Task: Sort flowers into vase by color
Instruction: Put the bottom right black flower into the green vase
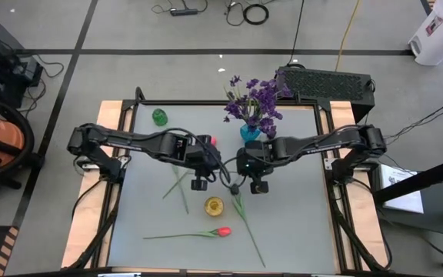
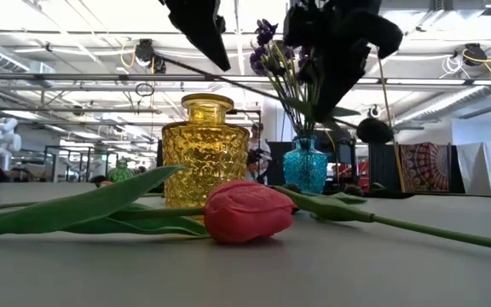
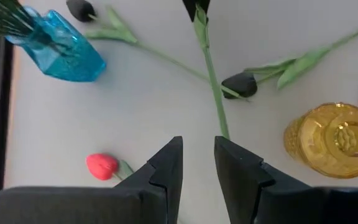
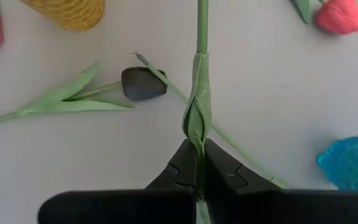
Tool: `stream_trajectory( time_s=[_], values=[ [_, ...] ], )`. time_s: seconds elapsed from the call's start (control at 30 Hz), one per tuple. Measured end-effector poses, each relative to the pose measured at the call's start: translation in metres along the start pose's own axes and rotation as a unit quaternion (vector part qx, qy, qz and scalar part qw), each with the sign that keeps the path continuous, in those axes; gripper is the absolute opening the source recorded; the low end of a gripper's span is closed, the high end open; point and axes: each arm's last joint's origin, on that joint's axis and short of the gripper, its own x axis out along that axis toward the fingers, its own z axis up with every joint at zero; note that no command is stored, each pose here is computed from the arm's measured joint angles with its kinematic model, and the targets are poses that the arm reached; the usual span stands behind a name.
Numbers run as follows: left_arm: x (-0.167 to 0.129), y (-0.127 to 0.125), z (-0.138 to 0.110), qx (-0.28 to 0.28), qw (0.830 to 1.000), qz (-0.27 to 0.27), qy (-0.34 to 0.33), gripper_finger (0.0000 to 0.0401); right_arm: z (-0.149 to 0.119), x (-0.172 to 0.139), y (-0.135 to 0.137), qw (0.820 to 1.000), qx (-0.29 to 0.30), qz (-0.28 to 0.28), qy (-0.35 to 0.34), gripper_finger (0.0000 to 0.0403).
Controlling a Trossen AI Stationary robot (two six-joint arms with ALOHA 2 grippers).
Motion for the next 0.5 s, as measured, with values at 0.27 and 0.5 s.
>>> stream_trajectory(
  time_s=[0.27, 0.5],
  values=[
    [0.0047, -0.0012, 0.0036, -0.031, 0.999, -0.014, -0.012, 0.01, 0.0035, 0.0111, -0.006, 0.999, -0.021, -0.04, 0.002, 0.0001],
    [0.0047, -0.001, 0.0044, -0.06, 0.998, -0.015, -0.016, 0.01, 0.0079, 0.0083, -0.008, 0.998, -0.047, -0.044, -0.023, 0.0001]
  ],
)
